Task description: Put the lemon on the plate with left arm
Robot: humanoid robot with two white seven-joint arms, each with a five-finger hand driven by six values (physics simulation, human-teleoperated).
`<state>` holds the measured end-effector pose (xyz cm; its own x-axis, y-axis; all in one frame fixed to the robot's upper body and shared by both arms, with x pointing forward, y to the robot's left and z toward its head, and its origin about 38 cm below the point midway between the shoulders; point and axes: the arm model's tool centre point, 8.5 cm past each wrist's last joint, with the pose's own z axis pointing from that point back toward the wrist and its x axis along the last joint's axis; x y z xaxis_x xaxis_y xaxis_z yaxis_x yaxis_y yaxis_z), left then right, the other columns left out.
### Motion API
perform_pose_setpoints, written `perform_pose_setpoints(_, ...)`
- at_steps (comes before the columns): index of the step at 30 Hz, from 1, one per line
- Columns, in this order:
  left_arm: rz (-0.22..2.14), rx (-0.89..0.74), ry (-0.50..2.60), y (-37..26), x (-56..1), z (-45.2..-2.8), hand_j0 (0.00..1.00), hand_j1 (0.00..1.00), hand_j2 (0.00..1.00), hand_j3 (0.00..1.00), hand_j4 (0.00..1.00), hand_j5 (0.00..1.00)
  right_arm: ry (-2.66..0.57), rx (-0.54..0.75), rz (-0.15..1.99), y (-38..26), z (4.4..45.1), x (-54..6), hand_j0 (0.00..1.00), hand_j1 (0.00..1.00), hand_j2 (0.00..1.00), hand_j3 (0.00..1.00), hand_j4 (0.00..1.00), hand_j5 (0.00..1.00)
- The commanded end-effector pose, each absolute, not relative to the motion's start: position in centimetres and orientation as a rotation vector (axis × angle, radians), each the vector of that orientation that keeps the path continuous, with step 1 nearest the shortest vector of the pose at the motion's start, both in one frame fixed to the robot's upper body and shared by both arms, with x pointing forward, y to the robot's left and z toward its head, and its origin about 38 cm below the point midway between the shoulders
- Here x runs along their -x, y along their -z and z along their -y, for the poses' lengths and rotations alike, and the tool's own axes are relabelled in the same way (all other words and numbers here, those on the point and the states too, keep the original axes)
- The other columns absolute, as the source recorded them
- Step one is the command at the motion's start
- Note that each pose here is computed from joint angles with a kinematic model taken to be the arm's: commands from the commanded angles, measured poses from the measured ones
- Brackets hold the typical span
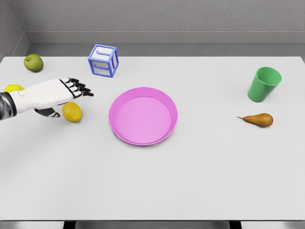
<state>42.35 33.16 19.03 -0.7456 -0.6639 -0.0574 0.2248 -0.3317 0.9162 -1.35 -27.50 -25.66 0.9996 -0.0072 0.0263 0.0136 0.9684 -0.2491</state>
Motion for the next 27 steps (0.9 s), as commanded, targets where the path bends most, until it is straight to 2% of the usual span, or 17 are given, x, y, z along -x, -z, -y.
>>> perform_pose_setpoints(1,1.289,-0.5,2.114,-15.8,-42.3,-32.7,1.0,1.0,1.0,1.0,1.0,1.0,0.011,0.252,0.025,25.7,27.5,1.3,1.0,1.0,1.0,1.0,1.0,1.0)
perform_pose_setpoints(5,1.266,-0.464,2.165,-14.9,-42.2,-31.5,1.0,1.0,1.0,1.0,1.0,1.0,0.011,0.252,0.025,25.7,27.5,1.3,1.0,1.0,1.0,1.0,1.0,1.0)
perform_pose_setpoints(15,1.191,-0.52,2.176,-15.0,-43.5,-33.0,0.99,0.99,0.99,0.99,0.99,0.99,0.011,0.252,0.025,25.7,27.5,1.3,1.0,1.0,1.0,1.0,1.0,1.0)
perform_pose_setpoints(16,1.178,-0.52,2.194,-14.8,-43.4,-32.8,0.94,0.94,0.94,0.94,0.94,0.94,0.011,0.252,0.025,25.7,27.5,1.3,1.0,1.0,1.0,1.0,1.0,1.0)
perform_pose_setpoints(19,1.182,-0.525,2.199,-14.9,-43.6,-32.5,0.91,0.91,0.91,0.91,0.91,0.91,0.011,0.252,0.025,25.7,27.5,1.3,1.0,1.0,1.0,1.0,1.0,1.0)
perform_pose_setpoints(23,1.16,-0.533,2.218,-15.0,-43.7,-32.5,0.79,0.79,0.79,0.79,0.79,0.79,0.011,0.252,0.025,25.7,27.5,1.3,1.0,1.0,1.0,1.0,1.0,1.0)
perform_pose_setpoints(26,1.154,-0.521,2.231,-14.8,-43.6,-32.2,0.77,0.77,0.77,0.77,0.77,0.77,0.011,0.252,0.025,25.7,27.5,1.3,1.0,1.0,1.0,1.0,1.0,1.0)
perform_pose_setpoints(27,1.157,-0.526,2.231,-15.0,-43.7,-32.2,0.72,0.72,0.72,0.72,0.72,0.72,0.011,0.252,0.025,25.7,27.5,1.3,1.0,1.0,1.0,1.0,1.0,1.0)
